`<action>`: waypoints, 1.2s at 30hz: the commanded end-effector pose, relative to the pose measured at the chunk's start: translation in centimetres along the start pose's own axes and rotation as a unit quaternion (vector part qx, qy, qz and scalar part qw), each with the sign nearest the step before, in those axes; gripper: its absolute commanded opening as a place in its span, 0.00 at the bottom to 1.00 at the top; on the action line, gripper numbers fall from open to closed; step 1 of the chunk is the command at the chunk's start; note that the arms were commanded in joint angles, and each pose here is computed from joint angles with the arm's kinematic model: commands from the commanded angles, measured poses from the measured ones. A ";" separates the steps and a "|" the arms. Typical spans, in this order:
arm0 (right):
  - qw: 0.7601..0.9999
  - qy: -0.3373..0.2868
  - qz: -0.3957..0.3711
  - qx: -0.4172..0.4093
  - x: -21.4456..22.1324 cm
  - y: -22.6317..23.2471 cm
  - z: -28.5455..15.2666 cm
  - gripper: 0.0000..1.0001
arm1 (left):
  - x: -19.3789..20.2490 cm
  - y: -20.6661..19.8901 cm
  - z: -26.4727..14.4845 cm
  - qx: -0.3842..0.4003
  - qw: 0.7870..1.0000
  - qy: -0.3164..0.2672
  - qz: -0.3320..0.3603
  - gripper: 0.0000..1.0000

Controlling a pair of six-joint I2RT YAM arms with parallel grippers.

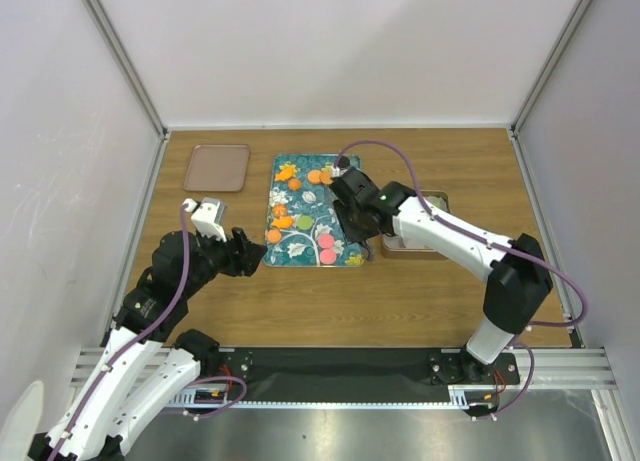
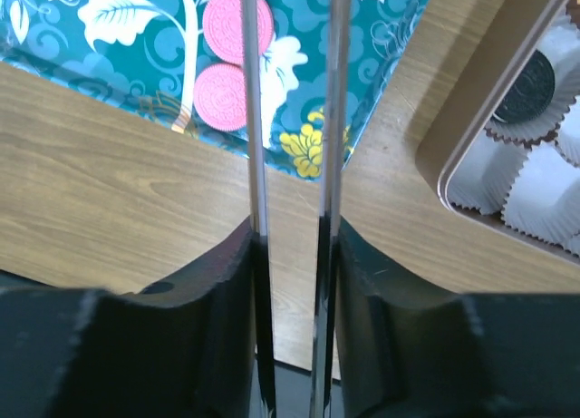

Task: Pack the cookies

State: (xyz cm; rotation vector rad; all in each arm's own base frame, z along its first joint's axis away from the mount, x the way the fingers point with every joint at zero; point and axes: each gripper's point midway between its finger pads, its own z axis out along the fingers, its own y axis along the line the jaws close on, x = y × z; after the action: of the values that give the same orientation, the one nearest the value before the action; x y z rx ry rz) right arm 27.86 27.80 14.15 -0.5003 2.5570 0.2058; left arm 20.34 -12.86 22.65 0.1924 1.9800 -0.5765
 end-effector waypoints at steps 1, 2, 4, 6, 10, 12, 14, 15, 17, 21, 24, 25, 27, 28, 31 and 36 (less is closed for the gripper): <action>1.000 -0.001 0.007 -0.007 0.4 0.1 -0.4 0.38 | -0.8 -0.5 -0.2 0.012 1.000 -0.017 0.007 0.68; 1.000 0.001 0.002 -0.013 0.4 0.5 -0.2 0.39 | -0.8 -0.5 -0.2 0.012 1.000 -0.016 0.007 0.68; 1.000 0.002 -0.012 -0.016 0.5 1.6 0.0 0.39 | -0.8 -0.5 -0.2 0.011 1.000 -0.016 0.007 0.68; 1.000 0.003 -0.027 -0.008 0.0 2.4 0.5 0.40 | -0.8 -0.5 -0.2 0.012 1.000 -0.016 0.007 0.68; 0.999 0.018 -0.049 0.004 0.1 3.5 2.0 0.41 | -0.8 -0.5 -0.2 0.010 1.000 -0.017 0.007 0.68; 0.998 0.023 -0.057 0.001 0.1 4.1 2.7 0.41 | -0.8 -0.5 -0.2 0.010 1.000 -0.016 0.007 0.68; 0.998 0.029 -0.062 0.006 0.4 4.2 3.2 0.42 | -0.8 -0.5 -0.2 0.010 1.000 -0.016 0.007 0.68; 0.997 0.033 -0.065 0.007 0.6 4.3 3.5 0.43 | -0.8 -0.5 -0.2 0.010 1.000 -0.016 0.007 0.68; 0.997 0.033 -0.068 0.007 0.5 4.5 3.7 0.44 | -0.8 -0.5 -0.2 0.010 1.000 -0.017 0.008 0.68; 0.996 0.038 -0.074 0.009 0.7 4.7 4.1 0.49 | -0.8 -0.5 -0.3 0.010 1.000 -0.018 0.007 0.68; 0.996 0.039 -0.079 0.009 0.7 4.9 4.2 0.50 | -0.8 -0.5 -0.2 0.011 1.000 -0.017 0.007 0.68; 0.996 0.039 -0.082 0.008 0.7 5.1 4.2 0.50 | -0.8 -0.5 -0.2 0.011 1.000 -0.016 0.007 0.68; 0.996 0.038 -0.083 0.009 0.6 5.1 4.2 0.50 | -0.8 -0.5 -0.2 0.010 1.000 -0.017 0.007 0.68; 0.996 0.038 -0.085 0.009 0.7 5.3 4.3 0.50 | -0.8 -0.5 -0.2 0.010 1.000 -0.017 0.007 0.68; 0.995 0.040 -0.088 0.009 0.8 5.4 4.4 0.49 | -0.8 -0.5 -0.2 0.010 1.000 -0.016 0.007 0.68; 0.994 0.049 -0.095 0.015 1.3 5.5 5.0 0.47 | -0.8 -0.5 -0.2 0.010 1.000 -0.016 0.007 0.68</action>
State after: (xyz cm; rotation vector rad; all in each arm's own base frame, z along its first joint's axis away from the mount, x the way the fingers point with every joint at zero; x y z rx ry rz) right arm 26.26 32.94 8.86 -0.7389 2.6193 0.0924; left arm 20.30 -12.83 22.76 0.1922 1.9750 -0.5777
